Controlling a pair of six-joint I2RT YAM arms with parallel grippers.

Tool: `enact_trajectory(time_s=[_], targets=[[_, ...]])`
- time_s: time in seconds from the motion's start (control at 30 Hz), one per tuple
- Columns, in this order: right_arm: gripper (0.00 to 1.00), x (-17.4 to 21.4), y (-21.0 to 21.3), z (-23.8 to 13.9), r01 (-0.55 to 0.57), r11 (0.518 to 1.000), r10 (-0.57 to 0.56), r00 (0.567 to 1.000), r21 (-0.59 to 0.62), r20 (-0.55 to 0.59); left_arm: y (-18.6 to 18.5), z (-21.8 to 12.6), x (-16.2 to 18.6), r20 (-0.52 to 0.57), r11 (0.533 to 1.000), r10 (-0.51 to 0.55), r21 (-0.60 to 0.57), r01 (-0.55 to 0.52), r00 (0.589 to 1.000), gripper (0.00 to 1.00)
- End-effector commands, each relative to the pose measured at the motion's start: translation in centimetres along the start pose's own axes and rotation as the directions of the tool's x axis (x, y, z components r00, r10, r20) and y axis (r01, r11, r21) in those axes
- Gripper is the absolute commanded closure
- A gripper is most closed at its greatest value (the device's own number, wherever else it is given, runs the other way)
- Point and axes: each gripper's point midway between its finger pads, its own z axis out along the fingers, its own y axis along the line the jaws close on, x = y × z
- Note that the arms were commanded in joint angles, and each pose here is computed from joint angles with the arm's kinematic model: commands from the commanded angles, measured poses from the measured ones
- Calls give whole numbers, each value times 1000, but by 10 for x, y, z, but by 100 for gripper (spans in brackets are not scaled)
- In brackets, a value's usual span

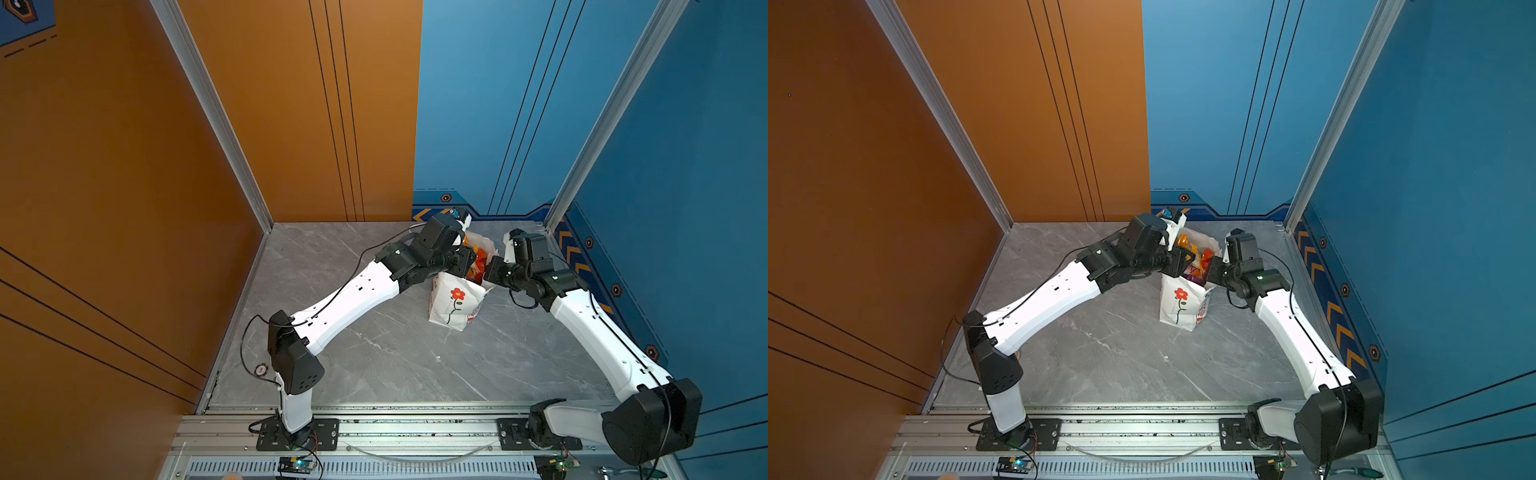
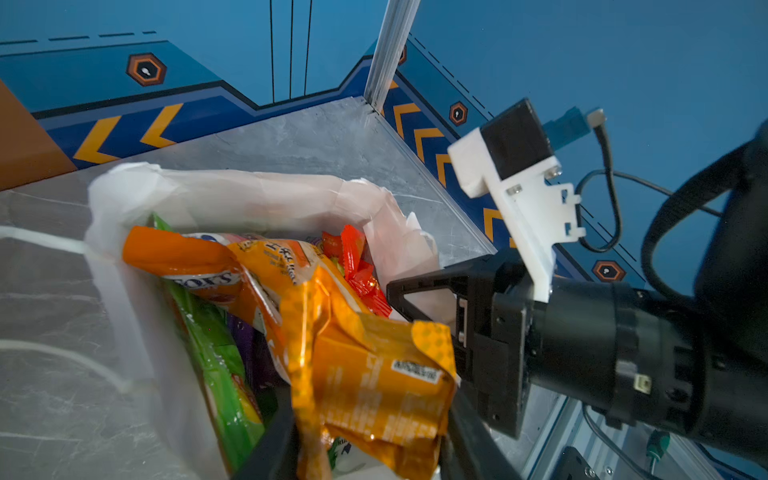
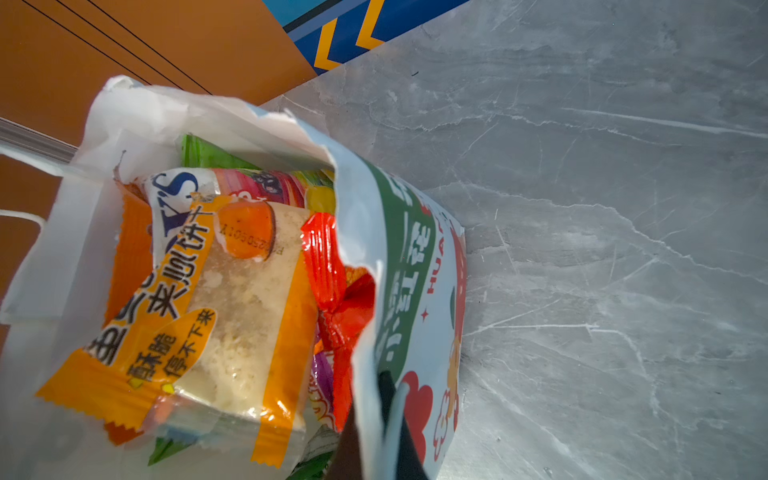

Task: Place the snacks into the paper bag
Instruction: 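Lower the orange pack into the bag and open the left gripper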

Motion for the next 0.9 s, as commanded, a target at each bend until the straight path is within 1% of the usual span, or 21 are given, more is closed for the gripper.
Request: enact_trajectory(time_s=[0.0, 0.17, 0.23, 0.37, 0.57, 0.63, 0.73, 0.87], targets=[[94, 30, -7, 2, 22, 1000, -20, 995, 22, -98, -8, 2, 14, -77, 999, 32, 11, -31, 997, 87], [94, 31, -8, 3, 21, 1000, -19, 995, 20, -100, -2, 10, 20, -109, 999, 36, -22, -39, 993, 83], [94, 30, -8, 3, 21, 1000, -19, 995, 20, -99, -1, 12, 21, -115, 999, 42, -27, -46, 993, 80], [94, 31, -9, 3, 22, 999, -19, 995, 25, -100, -1, 14, 22, -118, 997, 60, -36, -64, 991, 59], [94, 32, -10, 5, 19, 999, -16, 994, 27, -104, 4, 8, 16, -97, 994, 74, -68, -81, 993, 46], [94, 32, -10, 5, 18, 1000, -15, 995, 25, -103, 4, 4, 14, -88, 993, 79, -76, -86, 993, 41], [94, 33, -9, 7, 16, 1000, -14, 995, 23, -104, 3, -1, 10, -75, 992, 91, -81, -97, 993, 35], [94, 33, -9, 7, 16, 1000, -13, 994, 23, -108, 5, -8, 5, -54, 990, 95, -102, -100, 994, 34]])
